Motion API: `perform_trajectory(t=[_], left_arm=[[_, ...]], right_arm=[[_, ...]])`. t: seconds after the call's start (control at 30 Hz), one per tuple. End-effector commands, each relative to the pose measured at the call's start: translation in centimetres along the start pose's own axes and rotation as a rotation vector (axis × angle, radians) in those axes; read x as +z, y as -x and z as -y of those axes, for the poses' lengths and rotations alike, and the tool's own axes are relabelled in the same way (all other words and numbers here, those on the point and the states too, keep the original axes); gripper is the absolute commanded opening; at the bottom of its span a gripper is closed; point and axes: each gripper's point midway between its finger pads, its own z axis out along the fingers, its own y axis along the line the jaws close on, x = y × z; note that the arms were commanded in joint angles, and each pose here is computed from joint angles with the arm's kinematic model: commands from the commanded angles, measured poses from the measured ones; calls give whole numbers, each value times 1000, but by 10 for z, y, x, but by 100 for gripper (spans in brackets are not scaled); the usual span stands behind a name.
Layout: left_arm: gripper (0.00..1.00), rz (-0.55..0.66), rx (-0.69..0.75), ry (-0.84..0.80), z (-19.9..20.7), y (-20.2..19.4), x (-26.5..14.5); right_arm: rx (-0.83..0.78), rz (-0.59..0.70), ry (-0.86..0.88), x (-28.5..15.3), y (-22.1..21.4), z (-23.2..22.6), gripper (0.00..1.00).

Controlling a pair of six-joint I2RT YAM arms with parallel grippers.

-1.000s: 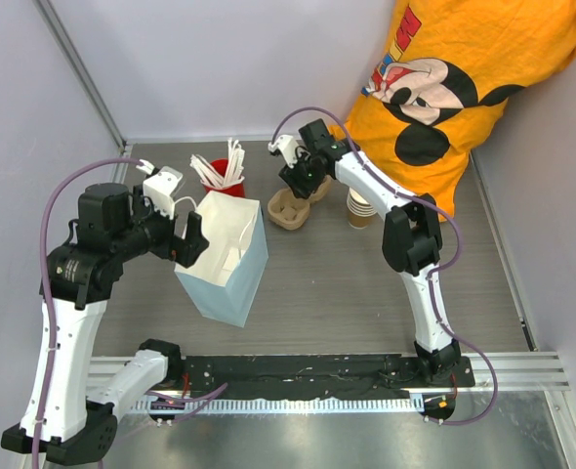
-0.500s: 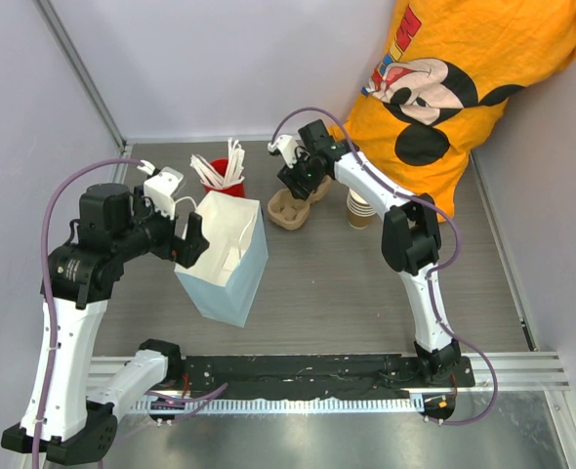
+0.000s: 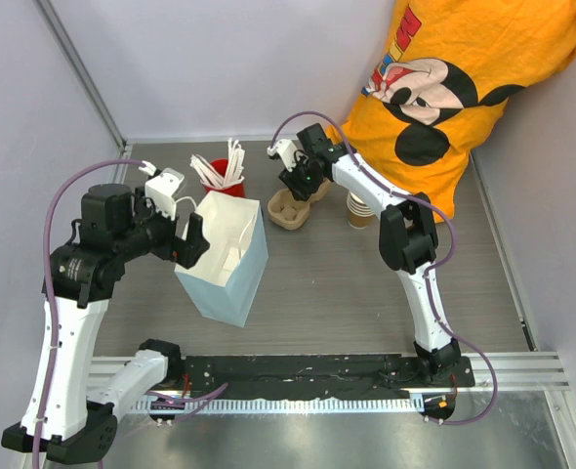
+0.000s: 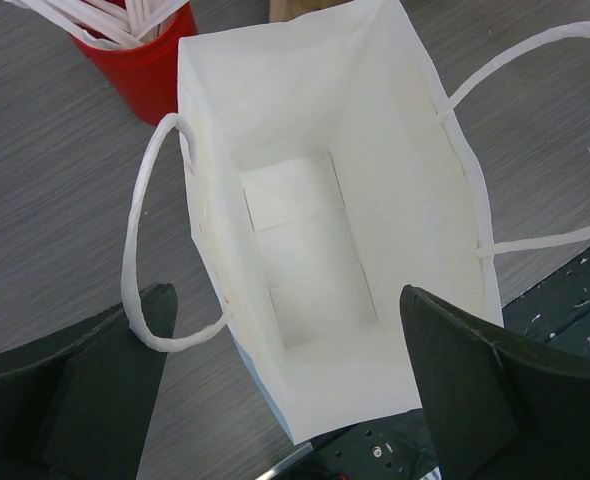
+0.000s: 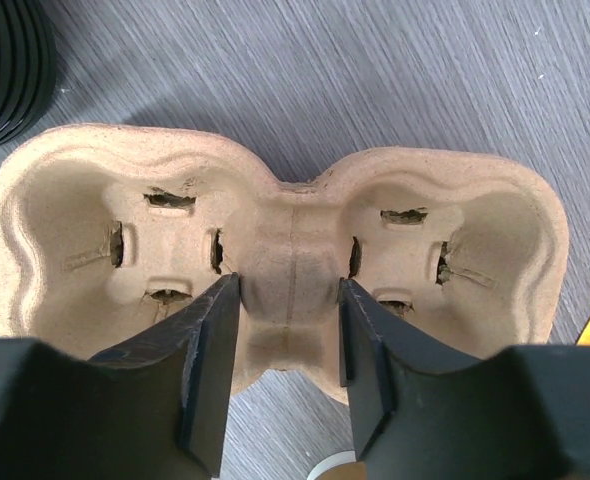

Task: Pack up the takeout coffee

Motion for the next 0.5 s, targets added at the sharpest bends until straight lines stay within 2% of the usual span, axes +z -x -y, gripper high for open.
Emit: perform_trajectory(t=[0.0,0.13,0.27,0.43,0.47], left_arm=[[99,32,0,-3,0,6,-1],[99,31,0,-1,0,6,-1],[99,30,0,-5,0,6,-1],[99,32,0,-6,1,7,-1],[99,29,-1,-8,1,6,0]], right_arm=[[-18,59,-22,-9,20,4,42],[-16,55,-13,-8,18,2,34],[-17,64,-16,-10,22,3,19],[-20,92,-29,-26,33,5,15],[-22,94,-34,-28,35,6,12]])
